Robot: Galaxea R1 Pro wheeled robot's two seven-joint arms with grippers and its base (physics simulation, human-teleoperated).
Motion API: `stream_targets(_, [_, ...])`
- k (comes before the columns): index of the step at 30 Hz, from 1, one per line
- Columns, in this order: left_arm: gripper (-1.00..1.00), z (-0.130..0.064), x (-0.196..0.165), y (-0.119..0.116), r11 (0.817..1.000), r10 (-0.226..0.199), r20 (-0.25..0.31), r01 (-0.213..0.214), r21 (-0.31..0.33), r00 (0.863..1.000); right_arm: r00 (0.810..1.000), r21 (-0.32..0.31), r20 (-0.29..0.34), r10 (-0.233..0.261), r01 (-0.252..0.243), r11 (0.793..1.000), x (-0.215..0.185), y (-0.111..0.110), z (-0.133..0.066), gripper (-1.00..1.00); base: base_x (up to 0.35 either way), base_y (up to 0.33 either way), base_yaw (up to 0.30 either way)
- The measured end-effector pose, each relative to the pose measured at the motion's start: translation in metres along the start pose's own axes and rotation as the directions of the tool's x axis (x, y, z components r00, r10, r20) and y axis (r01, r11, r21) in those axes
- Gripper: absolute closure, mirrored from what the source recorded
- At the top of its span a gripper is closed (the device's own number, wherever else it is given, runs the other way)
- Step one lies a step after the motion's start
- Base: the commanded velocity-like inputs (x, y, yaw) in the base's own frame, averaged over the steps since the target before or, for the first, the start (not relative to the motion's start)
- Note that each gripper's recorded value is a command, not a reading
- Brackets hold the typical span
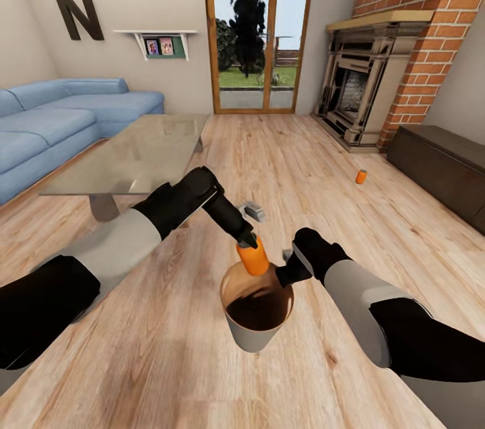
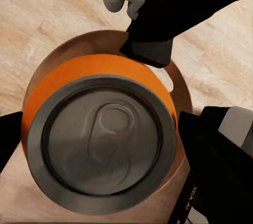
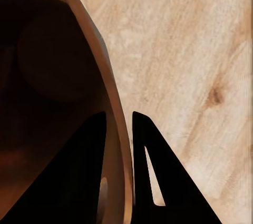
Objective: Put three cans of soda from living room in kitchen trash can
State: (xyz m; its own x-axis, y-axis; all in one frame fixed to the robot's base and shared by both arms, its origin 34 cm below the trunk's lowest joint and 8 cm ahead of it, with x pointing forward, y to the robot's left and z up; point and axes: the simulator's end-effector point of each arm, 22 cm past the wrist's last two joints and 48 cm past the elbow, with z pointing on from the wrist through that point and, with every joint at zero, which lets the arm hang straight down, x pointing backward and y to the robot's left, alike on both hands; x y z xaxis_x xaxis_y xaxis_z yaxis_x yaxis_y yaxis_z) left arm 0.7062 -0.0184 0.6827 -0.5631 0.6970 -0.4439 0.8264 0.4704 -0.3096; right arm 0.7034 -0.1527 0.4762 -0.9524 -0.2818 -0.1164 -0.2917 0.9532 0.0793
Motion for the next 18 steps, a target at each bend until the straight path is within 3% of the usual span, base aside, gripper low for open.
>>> stream_targets(4, [1.0, 0.011, 0.015, 0.003, 1.0, 0.007, -0.046, -0.008, -0.017, 0.999, 1.0, -0.008, 0.002, 0.001, -0.001, 1.0, -0.001, 0.003, 0.0, 1.0, 0.0, 0.0, 0.0])
stream_targets(18, [1.0, 0.05, 0.054, 0.001, 1.0, -0.011, -0.117, 0.009, -0.021, 0.993, 1.0, -0.006, 0.004, -0.006, 0.006, 1.0, -0.002, 0.006, -0.001, 1.0, 0.0, 0.0, 0.0])
